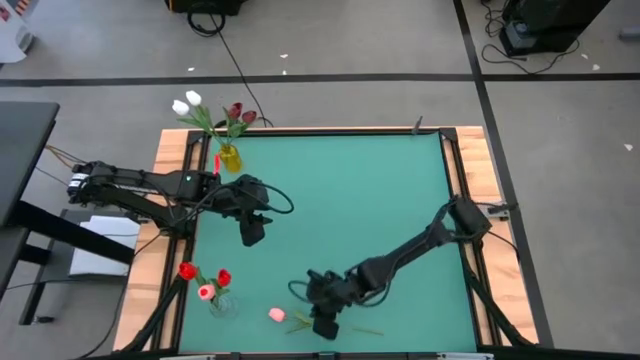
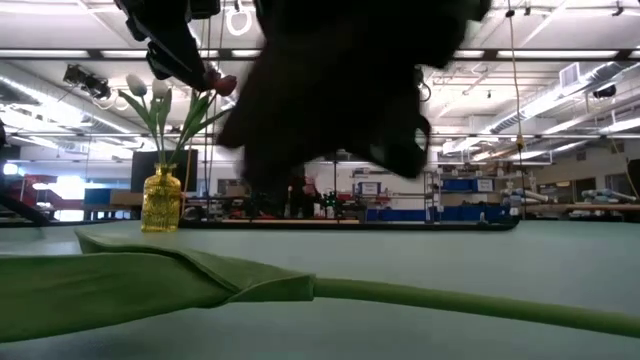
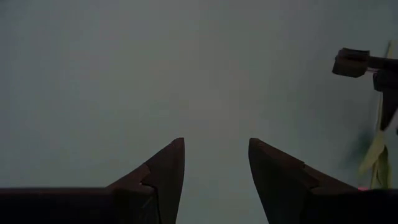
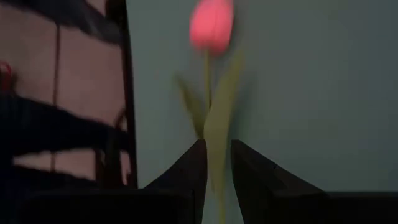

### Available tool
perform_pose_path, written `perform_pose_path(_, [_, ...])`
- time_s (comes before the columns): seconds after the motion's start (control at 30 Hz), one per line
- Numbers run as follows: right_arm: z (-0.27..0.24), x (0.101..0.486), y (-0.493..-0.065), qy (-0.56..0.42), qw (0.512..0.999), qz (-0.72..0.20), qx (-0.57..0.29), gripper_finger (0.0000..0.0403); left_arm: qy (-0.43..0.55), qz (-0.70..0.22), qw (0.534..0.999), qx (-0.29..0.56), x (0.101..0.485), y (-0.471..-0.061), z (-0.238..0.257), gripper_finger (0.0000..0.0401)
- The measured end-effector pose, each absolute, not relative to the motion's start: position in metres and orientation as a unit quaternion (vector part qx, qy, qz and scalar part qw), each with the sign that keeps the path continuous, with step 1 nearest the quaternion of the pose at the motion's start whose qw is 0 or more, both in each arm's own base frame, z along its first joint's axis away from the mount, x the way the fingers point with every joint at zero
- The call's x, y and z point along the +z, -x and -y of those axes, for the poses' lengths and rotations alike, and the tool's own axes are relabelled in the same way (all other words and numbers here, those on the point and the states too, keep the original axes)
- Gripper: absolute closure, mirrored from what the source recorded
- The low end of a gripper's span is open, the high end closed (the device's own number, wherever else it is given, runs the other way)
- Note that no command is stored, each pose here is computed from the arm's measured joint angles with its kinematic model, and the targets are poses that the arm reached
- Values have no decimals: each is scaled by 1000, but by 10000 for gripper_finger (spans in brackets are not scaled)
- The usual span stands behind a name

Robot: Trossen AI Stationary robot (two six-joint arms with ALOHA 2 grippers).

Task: Sort flowers into vase by color
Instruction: Put the pink flower into the transparent vase

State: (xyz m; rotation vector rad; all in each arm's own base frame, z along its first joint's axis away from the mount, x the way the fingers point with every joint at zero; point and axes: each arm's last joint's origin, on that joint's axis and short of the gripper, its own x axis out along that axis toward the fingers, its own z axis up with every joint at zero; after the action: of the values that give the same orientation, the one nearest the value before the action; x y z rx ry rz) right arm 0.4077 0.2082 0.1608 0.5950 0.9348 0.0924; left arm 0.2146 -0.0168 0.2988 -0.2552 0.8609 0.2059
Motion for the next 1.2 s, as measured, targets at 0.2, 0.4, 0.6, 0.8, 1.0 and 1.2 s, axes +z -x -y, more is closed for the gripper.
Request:
perform_pose_path(0.2, [-232, 147, -401, -284, 830, -478, 45, 318, 108, -417, 898, 90, 299, -215, 17, 218])
perform_pose_path(0.4, [-241, 130, -394, -254, 826, -501, 44, 295, 107, -415, 899, 89, 299, -215, 17, 218])
perform_pose_path(0.6, [-243, 120, -395, -252, 821, -511, 51, 295, 107, -420, 897, 87, 298, -215, 17, 218])
perform_pose_path(0.8, [-235, 122, -397, -254, 817, -516, 36, 378, 108, -420, 897, 86, 298, -215, 17, 218])
perform_pose_path(1.0, [-226, 130, -400, -310, 805, -506, -6, 389, 121, -405, 902, 90, 300, -217, 17, 218])
perform_pose_path(1.2, [-203, 169, -399, -325, 834, -431, -115, 395, 142, -360, 916, 100, 313, -209, 9, 218])
